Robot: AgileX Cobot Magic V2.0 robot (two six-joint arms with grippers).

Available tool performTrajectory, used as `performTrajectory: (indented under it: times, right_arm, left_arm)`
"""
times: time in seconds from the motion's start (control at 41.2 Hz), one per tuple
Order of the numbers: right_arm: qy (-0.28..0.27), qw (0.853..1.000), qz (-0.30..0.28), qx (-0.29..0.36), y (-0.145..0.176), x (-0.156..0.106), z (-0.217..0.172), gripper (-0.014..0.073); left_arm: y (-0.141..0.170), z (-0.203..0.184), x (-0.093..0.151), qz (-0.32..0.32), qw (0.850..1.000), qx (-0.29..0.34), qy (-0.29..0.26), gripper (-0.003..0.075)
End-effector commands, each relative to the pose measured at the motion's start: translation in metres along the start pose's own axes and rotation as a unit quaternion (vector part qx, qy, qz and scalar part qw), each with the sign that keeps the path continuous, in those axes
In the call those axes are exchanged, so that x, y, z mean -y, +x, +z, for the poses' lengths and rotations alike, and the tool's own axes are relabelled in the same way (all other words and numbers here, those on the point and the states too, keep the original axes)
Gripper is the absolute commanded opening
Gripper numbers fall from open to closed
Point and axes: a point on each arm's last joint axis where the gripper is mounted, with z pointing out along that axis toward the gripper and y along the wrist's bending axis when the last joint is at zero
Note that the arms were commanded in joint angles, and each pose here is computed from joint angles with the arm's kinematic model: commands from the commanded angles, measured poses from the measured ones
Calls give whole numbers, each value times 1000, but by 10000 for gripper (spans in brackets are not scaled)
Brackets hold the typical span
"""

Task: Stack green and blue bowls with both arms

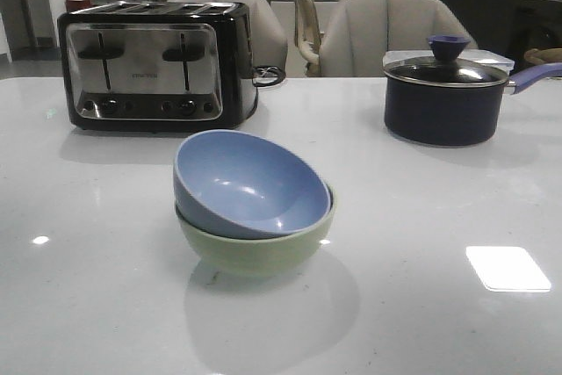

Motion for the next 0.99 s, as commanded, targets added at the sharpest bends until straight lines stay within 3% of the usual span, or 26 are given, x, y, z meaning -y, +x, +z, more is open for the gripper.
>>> performTrajectory:
  times: [0.0,0.339,0.533,0.606,0.873,0.97]
  right_arm:
    - [3,999,-7,47,-13,0,-7,505]
    - [3,999,-7,43,-12,0,-6,505]
    - [3,999,-7,41,-12,0,-6,494]
    - [3,999,-7,39,-12,0,-6,434]
    - [2,1000,-7,16,-7,0,-6,60]
    - [2,1000,-7,14,-7,0,-6,39]
  left_arm:
    - [10,-42,10,22,997,72,-17,449]
    - [85,-86,21,48,979,187,-62,440]
    - [115,-79,19,31,970,226,-78,340]
    - [120,-73,17,30,971,225,-81,294]
    - [129,-60,14,27,974,209,-81,153]
    - [129,-59,15,27,974,208,-81,106]
